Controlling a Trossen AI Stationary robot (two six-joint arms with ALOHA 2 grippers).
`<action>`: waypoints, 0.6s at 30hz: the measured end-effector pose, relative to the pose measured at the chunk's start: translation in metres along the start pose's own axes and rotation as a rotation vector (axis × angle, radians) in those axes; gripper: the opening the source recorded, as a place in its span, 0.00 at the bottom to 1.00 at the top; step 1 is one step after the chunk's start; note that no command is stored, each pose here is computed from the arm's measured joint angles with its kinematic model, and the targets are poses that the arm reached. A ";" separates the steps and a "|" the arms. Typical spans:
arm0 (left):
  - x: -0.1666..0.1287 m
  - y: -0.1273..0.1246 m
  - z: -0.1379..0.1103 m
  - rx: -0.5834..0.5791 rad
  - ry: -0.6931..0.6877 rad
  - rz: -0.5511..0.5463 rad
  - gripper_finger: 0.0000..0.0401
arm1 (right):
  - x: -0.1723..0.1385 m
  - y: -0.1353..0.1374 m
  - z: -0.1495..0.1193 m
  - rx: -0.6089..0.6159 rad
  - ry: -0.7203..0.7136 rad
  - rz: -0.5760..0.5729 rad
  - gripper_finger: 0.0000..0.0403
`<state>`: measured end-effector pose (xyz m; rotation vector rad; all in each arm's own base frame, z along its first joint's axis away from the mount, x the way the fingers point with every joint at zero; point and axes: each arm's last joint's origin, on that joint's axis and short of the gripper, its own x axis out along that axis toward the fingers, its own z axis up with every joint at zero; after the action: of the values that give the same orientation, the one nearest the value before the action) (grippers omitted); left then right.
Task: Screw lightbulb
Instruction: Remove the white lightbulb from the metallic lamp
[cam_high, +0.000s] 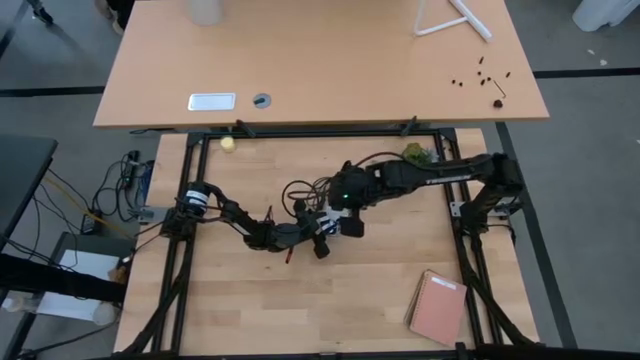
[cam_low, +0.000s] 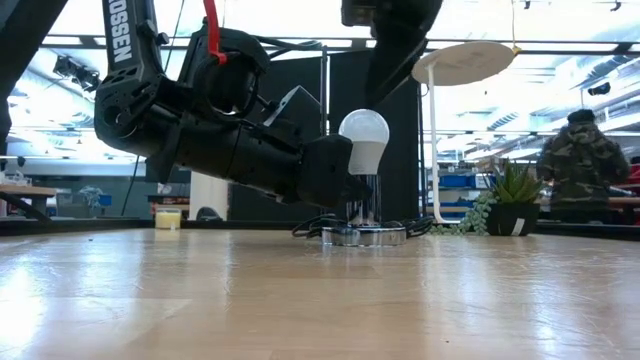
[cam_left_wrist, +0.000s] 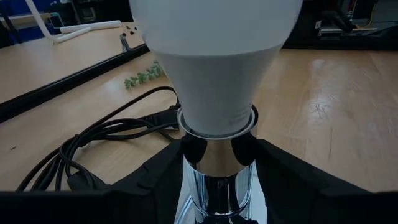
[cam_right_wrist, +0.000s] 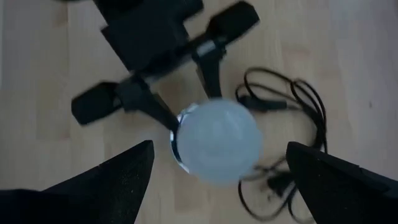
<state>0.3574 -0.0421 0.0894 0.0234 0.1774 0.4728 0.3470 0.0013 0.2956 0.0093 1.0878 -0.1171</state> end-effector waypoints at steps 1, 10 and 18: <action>0.000 0.000 0.000 0.000 0.000 0.000 0.49 | 0.002 0.000 0.001 0.001 -0.010 0.002 0.93; 0.000 0.000 0.000 0.000 0.001 0.000 0.49 | 0.016 -0.001 0.007 -0.016 -0.022 -0.017 0.93; 0.000 0.000 0.000 -0.002 0.002 -0.001 0.49 | 0.018 -0.007 0.009 0.032 -0.040 -0.020 0.94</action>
<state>0.3569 -0.0422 0.0890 0.0208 0.1783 0.4724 0.3625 -0.0077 0.2842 0.0248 1.0461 -0.1521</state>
